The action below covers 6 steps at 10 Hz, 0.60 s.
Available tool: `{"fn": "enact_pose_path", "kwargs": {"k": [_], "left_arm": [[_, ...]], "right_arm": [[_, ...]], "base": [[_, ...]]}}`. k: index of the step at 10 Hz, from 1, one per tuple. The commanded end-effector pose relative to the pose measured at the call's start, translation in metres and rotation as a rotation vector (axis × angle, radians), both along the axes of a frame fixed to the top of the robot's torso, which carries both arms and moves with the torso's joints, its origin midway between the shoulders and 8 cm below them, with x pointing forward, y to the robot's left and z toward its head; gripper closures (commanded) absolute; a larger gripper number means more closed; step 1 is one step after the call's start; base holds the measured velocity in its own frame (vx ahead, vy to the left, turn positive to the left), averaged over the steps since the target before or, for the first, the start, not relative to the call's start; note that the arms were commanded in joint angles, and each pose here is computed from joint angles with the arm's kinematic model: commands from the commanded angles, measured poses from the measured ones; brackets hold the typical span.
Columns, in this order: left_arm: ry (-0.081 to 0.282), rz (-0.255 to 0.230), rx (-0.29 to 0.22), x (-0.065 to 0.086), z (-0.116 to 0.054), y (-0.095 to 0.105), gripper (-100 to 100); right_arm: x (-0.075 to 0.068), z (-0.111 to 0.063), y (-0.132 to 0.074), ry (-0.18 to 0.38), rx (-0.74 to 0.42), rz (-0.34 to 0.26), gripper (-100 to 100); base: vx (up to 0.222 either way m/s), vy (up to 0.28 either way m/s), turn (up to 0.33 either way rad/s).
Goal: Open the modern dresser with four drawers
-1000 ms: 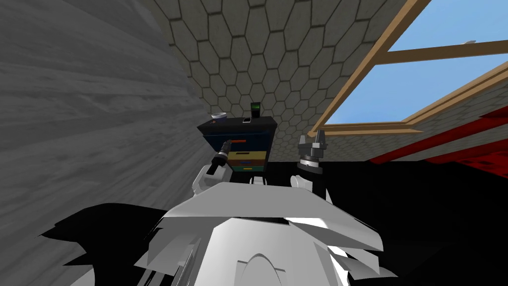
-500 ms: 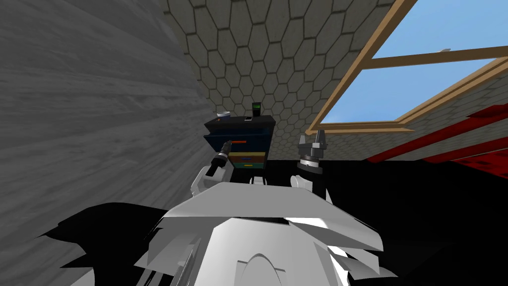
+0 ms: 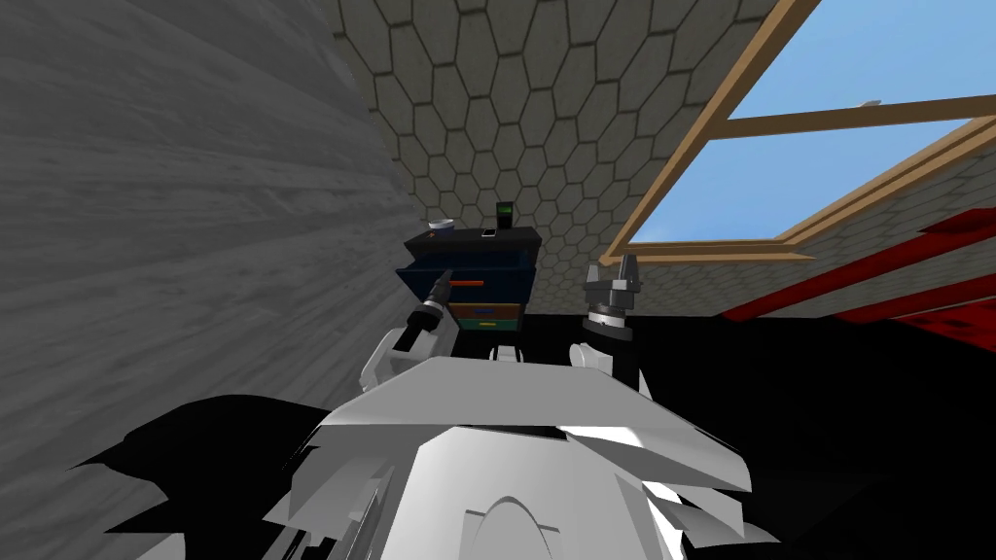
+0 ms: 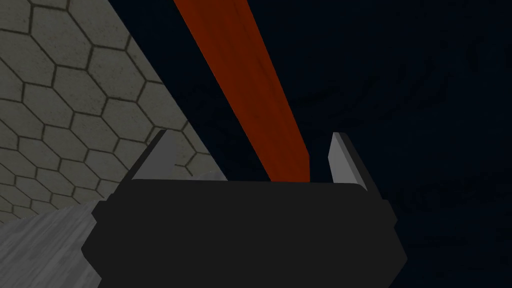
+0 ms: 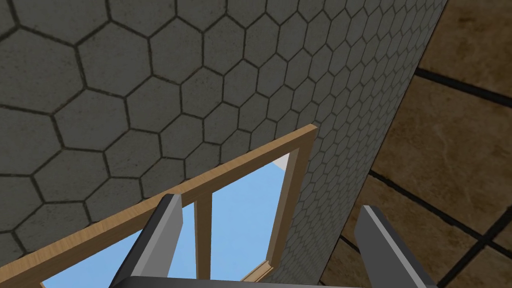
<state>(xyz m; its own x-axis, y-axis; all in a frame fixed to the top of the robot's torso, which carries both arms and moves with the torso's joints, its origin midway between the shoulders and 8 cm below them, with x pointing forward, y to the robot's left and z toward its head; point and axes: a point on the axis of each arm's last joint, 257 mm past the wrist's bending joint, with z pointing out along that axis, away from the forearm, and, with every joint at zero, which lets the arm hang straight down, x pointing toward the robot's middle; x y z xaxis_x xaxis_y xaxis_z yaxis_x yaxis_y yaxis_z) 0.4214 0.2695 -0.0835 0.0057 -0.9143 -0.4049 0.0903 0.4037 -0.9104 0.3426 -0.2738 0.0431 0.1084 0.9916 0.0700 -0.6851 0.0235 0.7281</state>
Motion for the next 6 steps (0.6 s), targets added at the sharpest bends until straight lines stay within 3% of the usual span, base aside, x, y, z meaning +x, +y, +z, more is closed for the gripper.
{"fn": "enact_pose_path", "kwargs": {"k": [1, 6], "left_arm": [[0.004, 0.0, 0.001, -0.013, 0.012, -0.003, -100], [-0.002, -0.009, 0.0, -0.03, 0.032, -0.009, -100]], "right_arm": [[0.0, 0.0, 0.0, 0.0, 0.0, 0.0, 0], [0.0, 0.0, 0.0, 0.0, 0.0, 0.0, 0]], "base": [[0.061, 0.009, 0.013], [0.032, 0.0, 0.005]]}}
